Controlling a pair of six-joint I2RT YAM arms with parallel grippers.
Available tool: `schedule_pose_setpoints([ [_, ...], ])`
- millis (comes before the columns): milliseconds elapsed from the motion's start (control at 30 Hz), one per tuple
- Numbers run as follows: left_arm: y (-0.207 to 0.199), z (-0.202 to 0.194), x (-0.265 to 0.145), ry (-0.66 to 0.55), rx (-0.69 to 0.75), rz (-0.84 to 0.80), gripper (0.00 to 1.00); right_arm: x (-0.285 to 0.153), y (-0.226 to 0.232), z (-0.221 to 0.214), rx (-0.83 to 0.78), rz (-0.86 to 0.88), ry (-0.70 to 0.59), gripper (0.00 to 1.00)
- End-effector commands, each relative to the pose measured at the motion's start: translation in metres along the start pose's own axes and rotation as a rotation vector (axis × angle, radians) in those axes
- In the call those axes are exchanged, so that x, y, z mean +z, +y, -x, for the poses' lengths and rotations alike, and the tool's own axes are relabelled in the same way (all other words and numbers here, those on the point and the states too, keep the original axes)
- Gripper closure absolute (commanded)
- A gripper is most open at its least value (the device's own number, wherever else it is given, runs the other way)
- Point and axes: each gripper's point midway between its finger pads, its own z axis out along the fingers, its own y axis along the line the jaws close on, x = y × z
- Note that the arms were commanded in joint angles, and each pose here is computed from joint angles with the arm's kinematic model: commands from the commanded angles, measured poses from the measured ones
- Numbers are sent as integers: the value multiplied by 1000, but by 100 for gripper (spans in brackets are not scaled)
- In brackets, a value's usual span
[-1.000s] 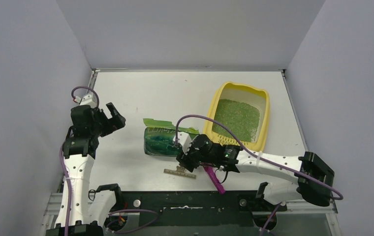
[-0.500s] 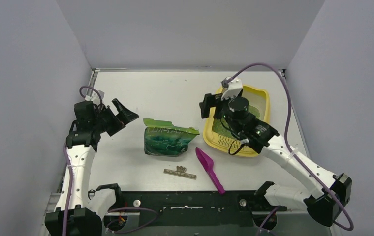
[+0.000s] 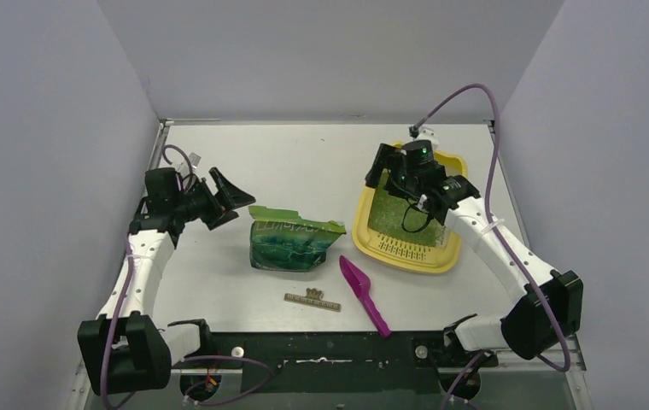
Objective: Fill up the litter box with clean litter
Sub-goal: Open the cat litter bag at the center of the board.
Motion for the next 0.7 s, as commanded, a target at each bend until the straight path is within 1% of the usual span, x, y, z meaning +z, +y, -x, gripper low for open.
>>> schedule_pose_setpoints([
  [0, -21, -6, 13, 49, 133, -108, 17, -12, -14, -14, 17, -24, 26, 0],
  [67, -23, -10, 21, 73, 150, -114, 20, -13, -12, -8, 9, -12, 17, 0],
  [100, -21, -9, 23, 72, 151, -109, 25, -14, -11, -1, 6, -8, 9, 0],
  [133, -19, -7, 26, 69, 146, -95, 38, -15, -7, 7, 2, -1, -1, 0],
  [167, -17, -5, 28, 64, 139, -87, 47, -14, -5, 14, 1, 0, -9, 0],
  [200, -17, -3, 29, 56, 141, -88, 50, -14, -2, 21, 4, 1, -17, 0],
  [300, -29, 5, 32, 44, 150, -145, 51, -13, 10, 36, 25, 45, -30, 0],
  [367, -49, 2, 33, 86, 171, -238, 54, -12, 23, 35, 58, 104, -13, 0],
  [433, -68, -8, 31, 142, 207, -304, 54, -11, 33, 20, 94, 179, 28, 0],
  [500, -75, -10, 29, 144, 244, -324, 54, -8, 43, 0, 132, 276, 67, 0],
  [567, -81, -12, 26, 136, 289, -342, 54, -6, 52, -11, 164, 359, 86, 0],
  [633, -88, -17, 24, 159, 308, -377, 57, -6, 60, -13, 143, 410, 109, 0],
  [667, -91, -21, 23, 180, 316, -400, 59, -5, 62, -16, 119, 413, 138, 0],
])
